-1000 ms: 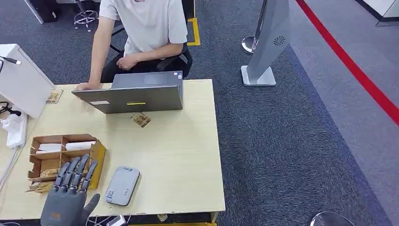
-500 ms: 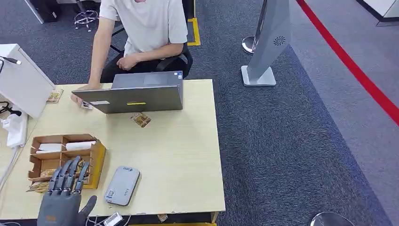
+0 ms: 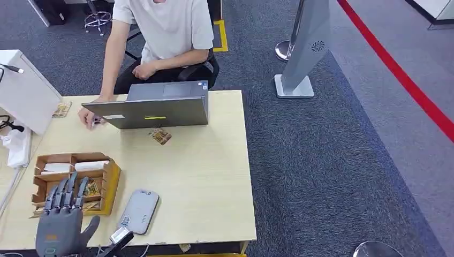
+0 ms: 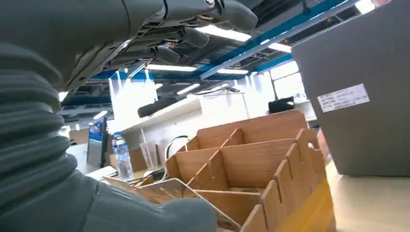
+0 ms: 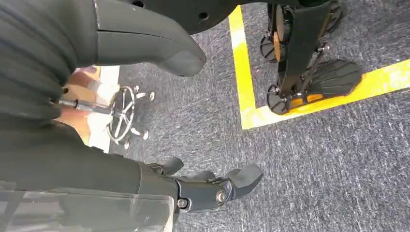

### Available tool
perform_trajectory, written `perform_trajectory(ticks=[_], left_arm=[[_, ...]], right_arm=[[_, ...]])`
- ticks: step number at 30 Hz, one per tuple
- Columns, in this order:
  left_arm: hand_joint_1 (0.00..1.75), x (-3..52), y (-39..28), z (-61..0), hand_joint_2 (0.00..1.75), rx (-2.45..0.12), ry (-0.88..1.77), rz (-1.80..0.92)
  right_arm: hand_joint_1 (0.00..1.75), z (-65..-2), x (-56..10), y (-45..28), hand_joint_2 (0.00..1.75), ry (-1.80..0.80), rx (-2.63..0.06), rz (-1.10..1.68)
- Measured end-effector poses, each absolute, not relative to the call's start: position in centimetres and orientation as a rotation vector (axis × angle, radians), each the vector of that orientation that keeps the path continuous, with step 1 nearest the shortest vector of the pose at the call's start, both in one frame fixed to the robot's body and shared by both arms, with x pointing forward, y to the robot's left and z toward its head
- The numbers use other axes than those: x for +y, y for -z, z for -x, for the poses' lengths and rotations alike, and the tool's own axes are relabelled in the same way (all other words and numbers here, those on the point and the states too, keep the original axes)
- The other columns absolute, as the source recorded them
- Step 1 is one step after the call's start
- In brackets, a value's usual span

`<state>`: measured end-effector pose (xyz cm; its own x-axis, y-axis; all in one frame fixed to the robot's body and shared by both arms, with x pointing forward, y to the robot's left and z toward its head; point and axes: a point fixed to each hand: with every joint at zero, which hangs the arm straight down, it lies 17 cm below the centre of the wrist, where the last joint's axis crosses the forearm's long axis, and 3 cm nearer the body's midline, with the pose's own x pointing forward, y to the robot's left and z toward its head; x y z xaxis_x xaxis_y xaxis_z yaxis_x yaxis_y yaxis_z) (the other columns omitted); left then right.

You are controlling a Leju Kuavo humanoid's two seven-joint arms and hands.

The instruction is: Pass the card to the sensor for recognition and then transmit it.

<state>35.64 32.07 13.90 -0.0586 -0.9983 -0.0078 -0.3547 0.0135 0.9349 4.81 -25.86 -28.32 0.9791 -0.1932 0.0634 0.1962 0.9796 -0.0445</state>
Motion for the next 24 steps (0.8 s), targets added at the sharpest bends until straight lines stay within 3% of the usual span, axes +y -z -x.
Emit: perform_trajectory(ticks=[24], left_arm=[[0.0, 34.1, -13.6, -38.2, 1.75, -1.399, 1.002, -1.457]], right_arm=[[0.0, -5.1, -26.1, 28.3, 1.75, 0.202, -0.072, 0.05]])
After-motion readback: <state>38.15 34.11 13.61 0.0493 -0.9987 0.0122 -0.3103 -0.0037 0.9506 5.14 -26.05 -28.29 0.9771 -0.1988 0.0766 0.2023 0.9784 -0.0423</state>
